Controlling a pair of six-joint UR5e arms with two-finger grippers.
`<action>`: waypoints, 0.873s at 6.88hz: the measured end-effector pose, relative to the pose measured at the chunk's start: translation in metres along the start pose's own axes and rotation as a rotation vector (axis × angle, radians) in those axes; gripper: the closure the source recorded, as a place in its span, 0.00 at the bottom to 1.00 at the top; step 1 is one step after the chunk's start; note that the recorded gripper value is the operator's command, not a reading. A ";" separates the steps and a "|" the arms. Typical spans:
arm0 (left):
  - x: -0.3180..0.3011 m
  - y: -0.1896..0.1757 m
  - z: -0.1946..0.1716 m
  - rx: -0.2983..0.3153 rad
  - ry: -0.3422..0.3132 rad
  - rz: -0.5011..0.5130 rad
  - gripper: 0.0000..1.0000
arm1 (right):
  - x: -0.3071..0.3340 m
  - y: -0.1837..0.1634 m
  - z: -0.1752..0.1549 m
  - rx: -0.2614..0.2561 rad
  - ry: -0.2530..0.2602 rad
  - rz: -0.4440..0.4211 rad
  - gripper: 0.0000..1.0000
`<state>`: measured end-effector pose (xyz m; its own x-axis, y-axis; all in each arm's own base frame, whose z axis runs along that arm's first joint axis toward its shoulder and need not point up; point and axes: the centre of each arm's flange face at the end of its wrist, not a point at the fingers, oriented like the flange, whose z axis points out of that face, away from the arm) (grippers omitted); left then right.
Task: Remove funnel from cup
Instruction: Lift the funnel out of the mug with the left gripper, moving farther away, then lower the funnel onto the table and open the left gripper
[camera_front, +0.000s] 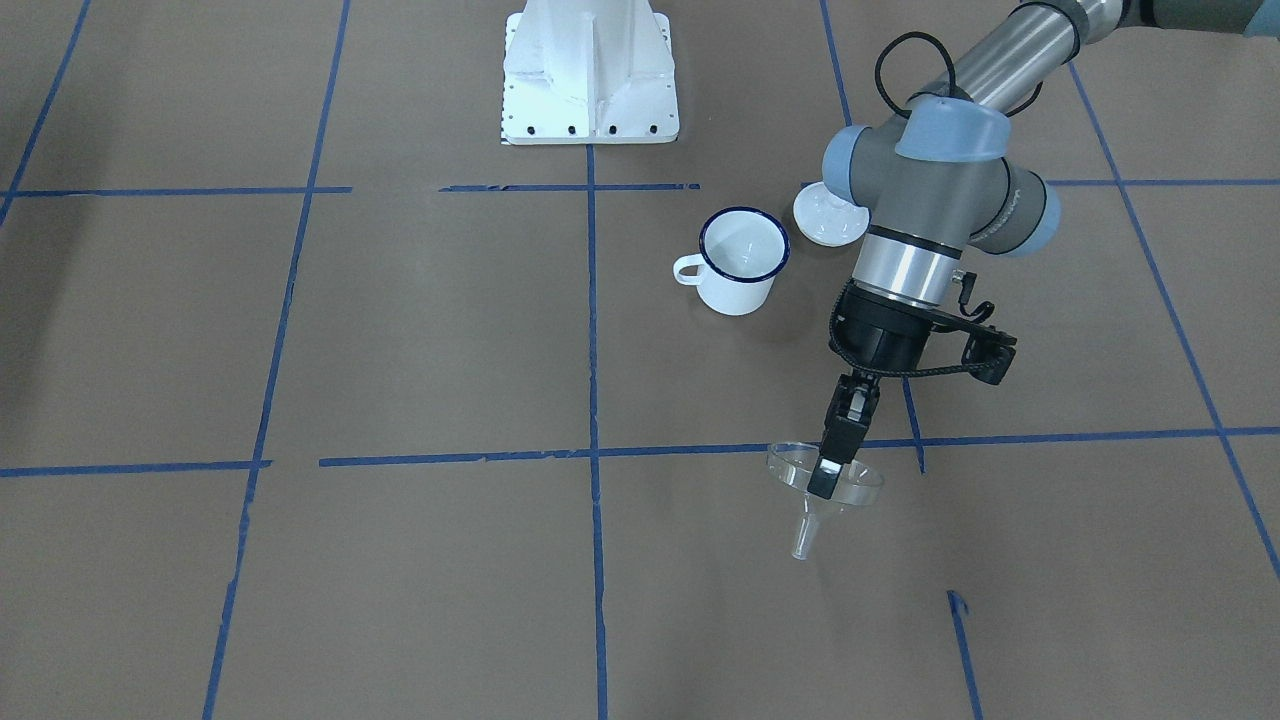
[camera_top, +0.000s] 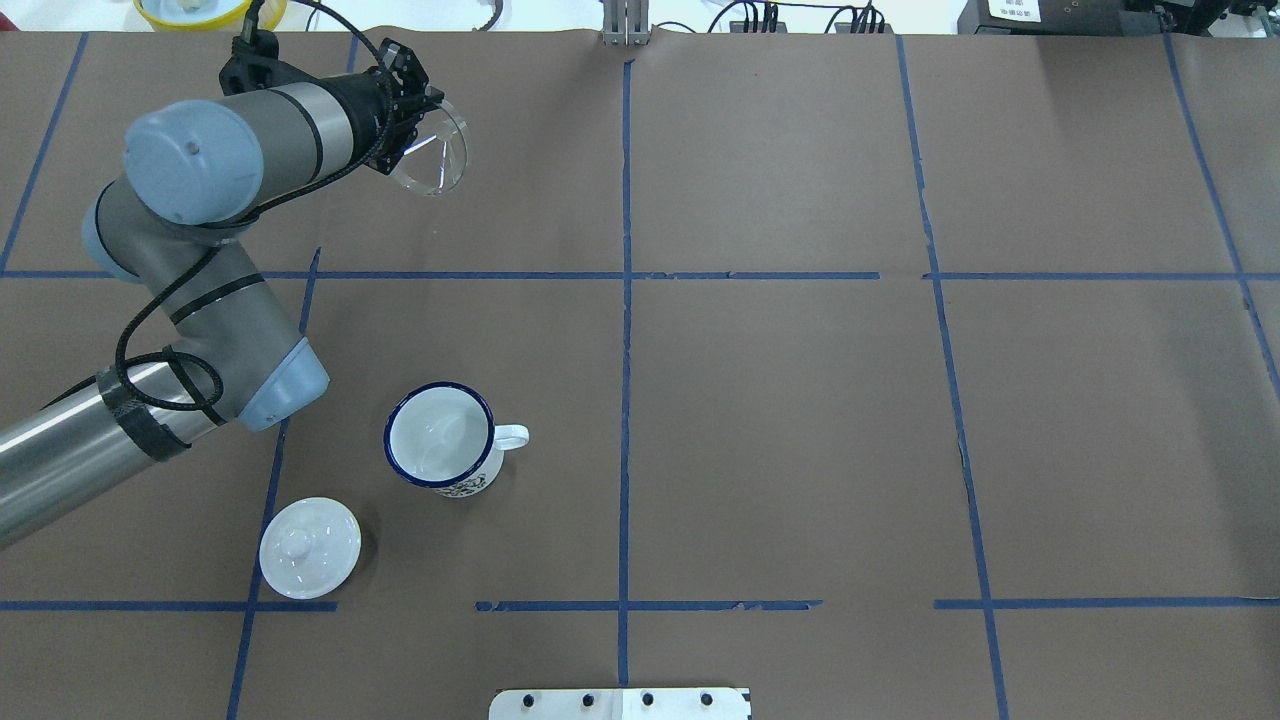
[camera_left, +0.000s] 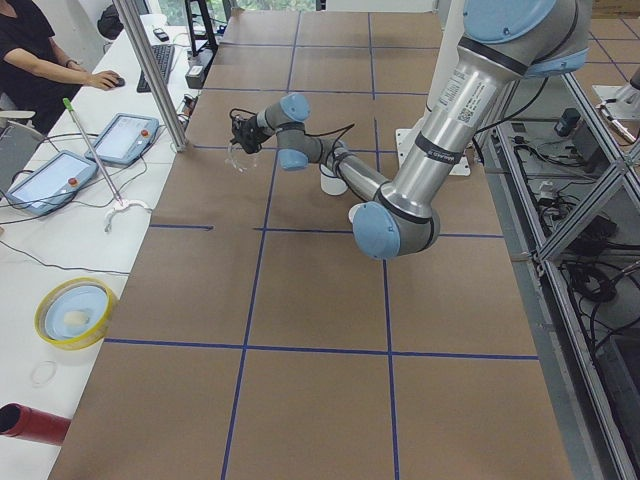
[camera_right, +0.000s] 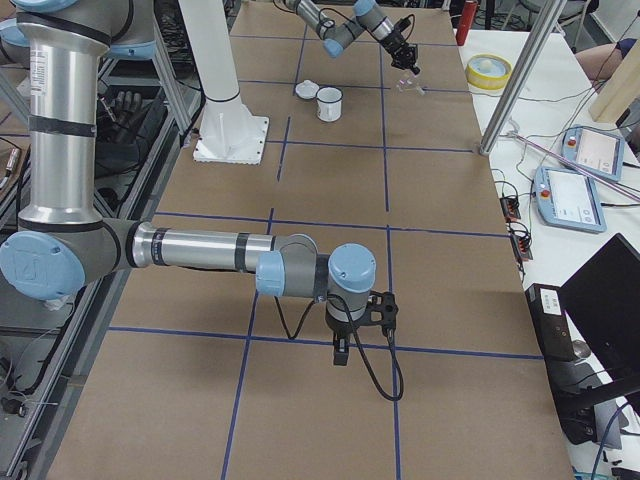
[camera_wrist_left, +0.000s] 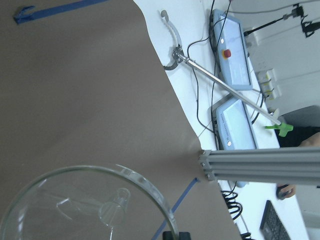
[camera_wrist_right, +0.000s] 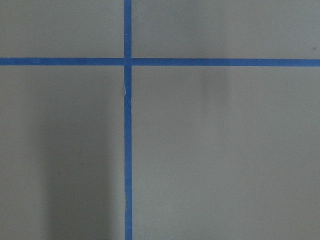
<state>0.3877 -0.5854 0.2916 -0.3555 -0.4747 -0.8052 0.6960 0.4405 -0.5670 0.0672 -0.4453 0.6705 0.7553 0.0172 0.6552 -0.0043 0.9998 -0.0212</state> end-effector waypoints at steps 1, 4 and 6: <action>-0.027 -0.019 -0.006 -0.028 0.066 -0.012 1.00 | 0.000 0.000 0.000 0.000 0.000 0.000 0.00; -0.080 -0.032 0.003 -0.099 0.113 -0.015 1.00 | 0.000 0.000 0.000 0.000 0.000 0.000 0.00; -0.101 -0.019 0.010 -0.159 0.091 -0.011 1.00 | 0.000 0.000 0.000 0.000 0.000 0.000 0.00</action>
<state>0.4168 -0.5538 0.3859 -0.4222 -0.4122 -0.8074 0.5871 0.5542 -0.5900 0.0672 -0.4454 0.6702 0.7553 0.0167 0.6552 -0.0043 0.9998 -0.0205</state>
